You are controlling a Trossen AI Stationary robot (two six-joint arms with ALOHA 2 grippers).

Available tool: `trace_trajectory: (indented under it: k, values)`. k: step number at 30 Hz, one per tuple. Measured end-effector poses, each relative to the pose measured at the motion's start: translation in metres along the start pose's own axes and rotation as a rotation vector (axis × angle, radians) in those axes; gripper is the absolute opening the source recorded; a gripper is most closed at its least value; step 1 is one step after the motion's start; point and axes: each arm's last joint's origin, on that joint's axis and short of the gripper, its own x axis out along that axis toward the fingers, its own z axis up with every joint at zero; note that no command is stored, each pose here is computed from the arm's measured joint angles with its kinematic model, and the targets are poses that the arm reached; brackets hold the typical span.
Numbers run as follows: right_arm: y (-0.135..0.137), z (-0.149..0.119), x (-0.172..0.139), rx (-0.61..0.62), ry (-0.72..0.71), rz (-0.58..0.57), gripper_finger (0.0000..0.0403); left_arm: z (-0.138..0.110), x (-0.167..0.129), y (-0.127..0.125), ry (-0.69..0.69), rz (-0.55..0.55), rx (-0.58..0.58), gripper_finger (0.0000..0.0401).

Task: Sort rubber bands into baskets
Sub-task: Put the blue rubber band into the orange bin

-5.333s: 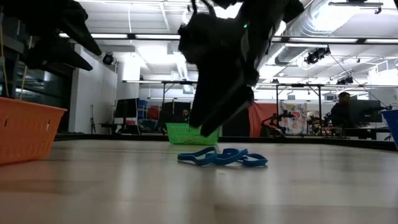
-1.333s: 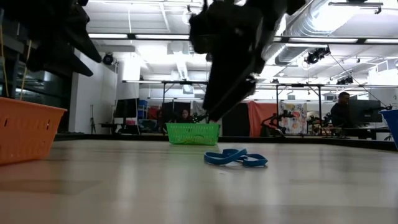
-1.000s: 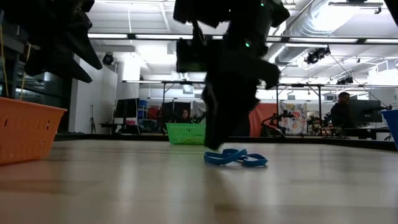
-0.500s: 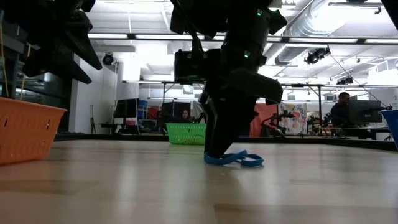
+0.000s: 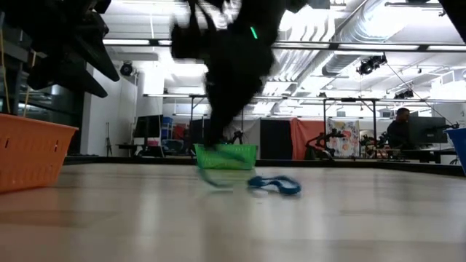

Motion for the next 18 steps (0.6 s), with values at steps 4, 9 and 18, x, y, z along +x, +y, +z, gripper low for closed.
trace_trajectory:
  k: [4,9,18]
  values:
    - [-0.008,0.029,-0.031,-0.011,-0.104,-0.009,0.0002,0.000,0.000,0.000,0.000,-0.001,-0.004,0.0175]
    - [-0.014,0.059,-0.065,0.011,-0.276,0.037,0.0001,0.000,0.000,0.000,0.000,-0.001,-0.004,0.0175]
    - [0.004,0.086,-0.059,0.089,-0.548,0.135,0.0000,0.000,0.000,0.000,0.000,0.000,-0.003,0.0175]
